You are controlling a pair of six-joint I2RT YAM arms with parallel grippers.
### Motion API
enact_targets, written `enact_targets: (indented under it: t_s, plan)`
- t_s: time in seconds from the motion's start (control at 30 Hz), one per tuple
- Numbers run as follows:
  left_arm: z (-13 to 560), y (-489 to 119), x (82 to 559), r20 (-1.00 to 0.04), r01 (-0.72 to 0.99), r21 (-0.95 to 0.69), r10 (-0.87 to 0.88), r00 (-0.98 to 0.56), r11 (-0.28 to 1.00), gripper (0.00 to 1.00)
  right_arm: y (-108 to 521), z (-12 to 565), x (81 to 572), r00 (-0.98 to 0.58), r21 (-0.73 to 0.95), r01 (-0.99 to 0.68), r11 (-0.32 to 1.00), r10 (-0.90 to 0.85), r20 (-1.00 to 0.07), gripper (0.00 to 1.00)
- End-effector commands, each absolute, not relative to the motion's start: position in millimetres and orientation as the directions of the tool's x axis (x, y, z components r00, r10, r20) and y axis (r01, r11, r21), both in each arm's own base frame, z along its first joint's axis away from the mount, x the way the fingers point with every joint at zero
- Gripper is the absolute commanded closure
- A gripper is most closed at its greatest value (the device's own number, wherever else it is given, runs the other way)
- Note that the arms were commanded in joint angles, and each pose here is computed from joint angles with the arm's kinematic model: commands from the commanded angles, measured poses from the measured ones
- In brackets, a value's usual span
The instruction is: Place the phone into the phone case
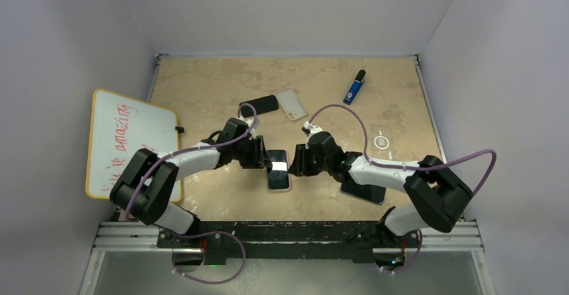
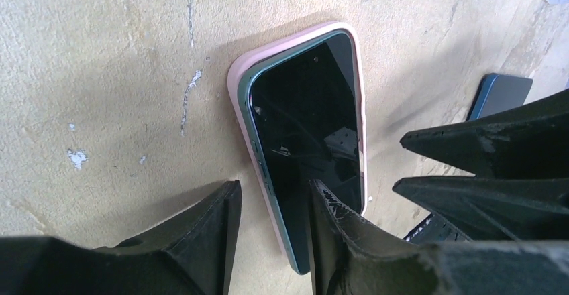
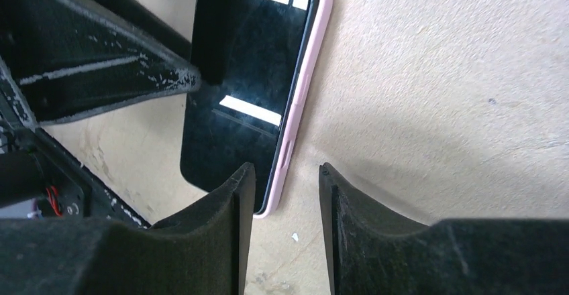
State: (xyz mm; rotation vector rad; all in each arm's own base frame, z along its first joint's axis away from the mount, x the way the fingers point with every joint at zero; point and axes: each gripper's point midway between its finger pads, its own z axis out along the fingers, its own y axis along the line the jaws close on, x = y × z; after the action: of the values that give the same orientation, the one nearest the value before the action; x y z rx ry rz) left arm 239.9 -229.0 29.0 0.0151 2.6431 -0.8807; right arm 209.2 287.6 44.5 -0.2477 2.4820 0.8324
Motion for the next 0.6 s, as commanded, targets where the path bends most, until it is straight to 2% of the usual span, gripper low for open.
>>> enact_targets:
  t_s: [0.0,0.2,0.57]
  plan:
    - [53,-239,257,-0.410,0.187,-0.593,-0.093,-0.907,0.783,0.60,295,66,241,-0.820,0.527,-0.287,0.800,0.080,-0.567,0.59]
    - [47,-240,261,-0.400,0.179,-0.590,-0.092,-0.912,0.787,0.63,300,72,263,-0.802,0.570,-0.250,0.783,0.163,-0.575,0.61]
    - [44,-244,262,-0.384,0.173,-0.596,-0.089,-0.919,0.784,0.68,310,54,267,-0.827,0.582,-0.235,0.778,0.155,-0.541,0.62]
